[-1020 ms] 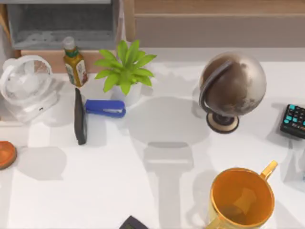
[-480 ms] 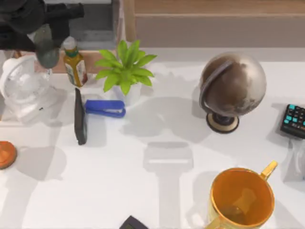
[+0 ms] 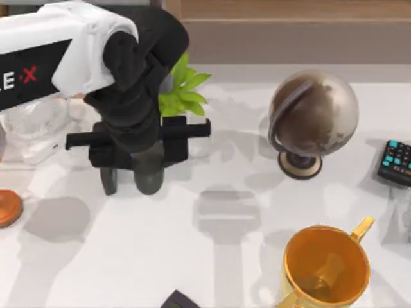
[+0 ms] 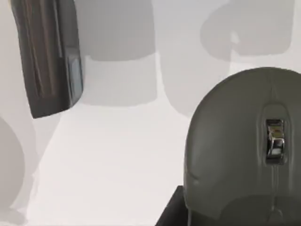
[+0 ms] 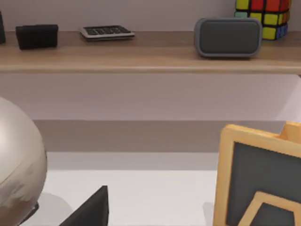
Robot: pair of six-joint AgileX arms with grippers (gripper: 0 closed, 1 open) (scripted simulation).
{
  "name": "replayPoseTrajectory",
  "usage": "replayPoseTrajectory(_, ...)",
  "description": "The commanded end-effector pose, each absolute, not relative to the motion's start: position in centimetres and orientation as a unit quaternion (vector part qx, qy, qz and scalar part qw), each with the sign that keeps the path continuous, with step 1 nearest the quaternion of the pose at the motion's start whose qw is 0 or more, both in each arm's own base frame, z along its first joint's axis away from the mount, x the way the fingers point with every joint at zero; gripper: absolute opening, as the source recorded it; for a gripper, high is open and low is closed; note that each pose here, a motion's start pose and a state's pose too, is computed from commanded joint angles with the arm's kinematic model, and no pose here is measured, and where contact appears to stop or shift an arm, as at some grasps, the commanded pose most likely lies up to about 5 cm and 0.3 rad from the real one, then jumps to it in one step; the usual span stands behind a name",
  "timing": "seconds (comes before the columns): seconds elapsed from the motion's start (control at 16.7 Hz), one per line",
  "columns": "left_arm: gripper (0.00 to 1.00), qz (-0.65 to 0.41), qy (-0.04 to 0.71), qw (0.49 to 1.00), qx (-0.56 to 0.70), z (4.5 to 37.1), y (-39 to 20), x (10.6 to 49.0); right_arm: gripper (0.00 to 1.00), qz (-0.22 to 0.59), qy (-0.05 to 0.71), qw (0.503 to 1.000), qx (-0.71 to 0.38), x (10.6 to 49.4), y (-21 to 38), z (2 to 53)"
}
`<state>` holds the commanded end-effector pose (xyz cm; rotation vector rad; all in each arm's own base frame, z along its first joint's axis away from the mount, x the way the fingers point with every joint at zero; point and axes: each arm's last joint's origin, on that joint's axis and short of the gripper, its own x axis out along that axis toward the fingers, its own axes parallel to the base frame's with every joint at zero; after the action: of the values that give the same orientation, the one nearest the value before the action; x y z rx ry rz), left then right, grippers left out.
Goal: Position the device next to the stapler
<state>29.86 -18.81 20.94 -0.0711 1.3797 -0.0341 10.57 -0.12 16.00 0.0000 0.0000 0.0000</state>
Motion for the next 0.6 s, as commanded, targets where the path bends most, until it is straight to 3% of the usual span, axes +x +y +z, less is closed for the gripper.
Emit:
replayPoseTrajectory(0.3,0.00,-0.012,0.663,0.748,0.005,16.6,-21.5,25.5,1.00,0.000,0.000,1.000,0.000,10.6,-0.1,16.0)
replayPoseTrajectory(0.6,0.00,-0.010,0.669,0.743,0.016,15.4,-22.0,24.4,1.00,0.000,0.000,1.000,0.000,10.6,-0.1,16.0)
